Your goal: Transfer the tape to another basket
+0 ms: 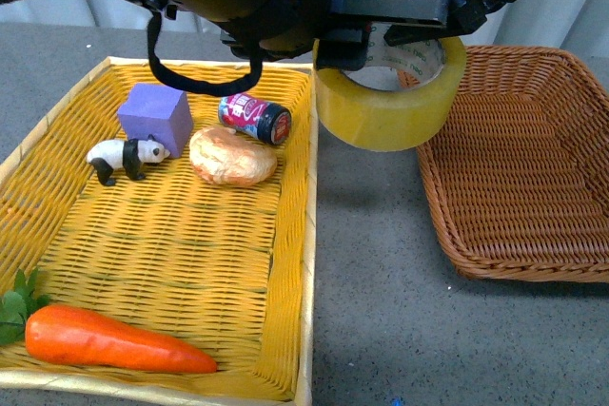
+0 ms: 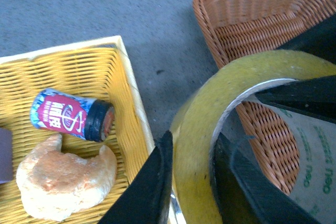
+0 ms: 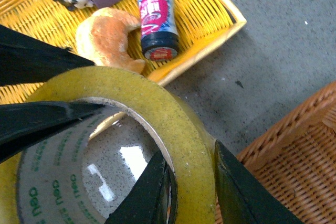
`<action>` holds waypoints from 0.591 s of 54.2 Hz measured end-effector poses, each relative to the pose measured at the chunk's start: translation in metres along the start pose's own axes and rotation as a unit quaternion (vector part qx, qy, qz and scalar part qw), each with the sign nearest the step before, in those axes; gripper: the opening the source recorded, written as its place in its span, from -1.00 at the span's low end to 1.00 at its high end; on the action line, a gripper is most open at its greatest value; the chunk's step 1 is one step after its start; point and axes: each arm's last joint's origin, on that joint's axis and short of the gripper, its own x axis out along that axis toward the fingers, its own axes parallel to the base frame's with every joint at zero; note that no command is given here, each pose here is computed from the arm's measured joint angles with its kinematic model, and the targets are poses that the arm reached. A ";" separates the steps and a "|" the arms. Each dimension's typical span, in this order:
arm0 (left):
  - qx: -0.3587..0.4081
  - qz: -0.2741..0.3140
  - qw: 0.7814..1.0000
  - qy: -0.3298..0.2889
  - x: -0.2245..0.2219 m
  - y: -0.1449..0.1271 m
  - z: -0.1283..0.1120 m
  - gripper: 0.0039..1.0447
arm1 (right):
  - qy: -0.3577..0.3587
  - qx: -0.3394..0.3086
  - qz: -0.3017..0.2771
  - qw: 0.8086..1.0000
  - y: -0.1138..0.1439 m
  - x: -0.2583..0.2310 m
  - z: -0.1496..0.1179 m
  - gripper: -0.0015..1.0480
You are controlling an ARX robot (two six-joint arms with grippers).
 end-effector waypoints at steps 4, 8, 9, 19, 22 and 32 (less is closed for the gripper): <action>-0.015 0.016 1.000 -0.005 -0.001 -0.002 0.000 -0.32 | 0.004 0.014 -0.009 1.000 -0.004 -0.001 -0.001 -0.64; -0.032 0.021 0.999 -0.010 -0.001 -0.001 0.001 -0.11 | 0.009 0.037 -0.021 0.999 -0.006 -0.002 -0.001 -0.65; -0.039 0.023 0.999 -0.013 -0.001 -0.001 0.001 -0.04 | 0.011 0.044 -0.026 0.999 -0.007 -0.002 -0.001 -0.65; -0.162 -0.029 0.985 -0.054 -0.006 0.004 0.015 0.62 | 0.022 0.069 -0.083 0.994 -0.023 -0.001 -0.002 -0.68; -0.195 -0.050 0.977 -0.068 -0.011 0.006 0.021 0.79 | 0.027 0.077 -0.087 0.993 -0.027 0.001 -0.006 -0.68; -0.246 -0.011 0.966 -0.083 -0.014 0.018 0.026 0.88 | 0.042 0.093 -0.109 0.989 -0.036 0.005 -0.014 -0.68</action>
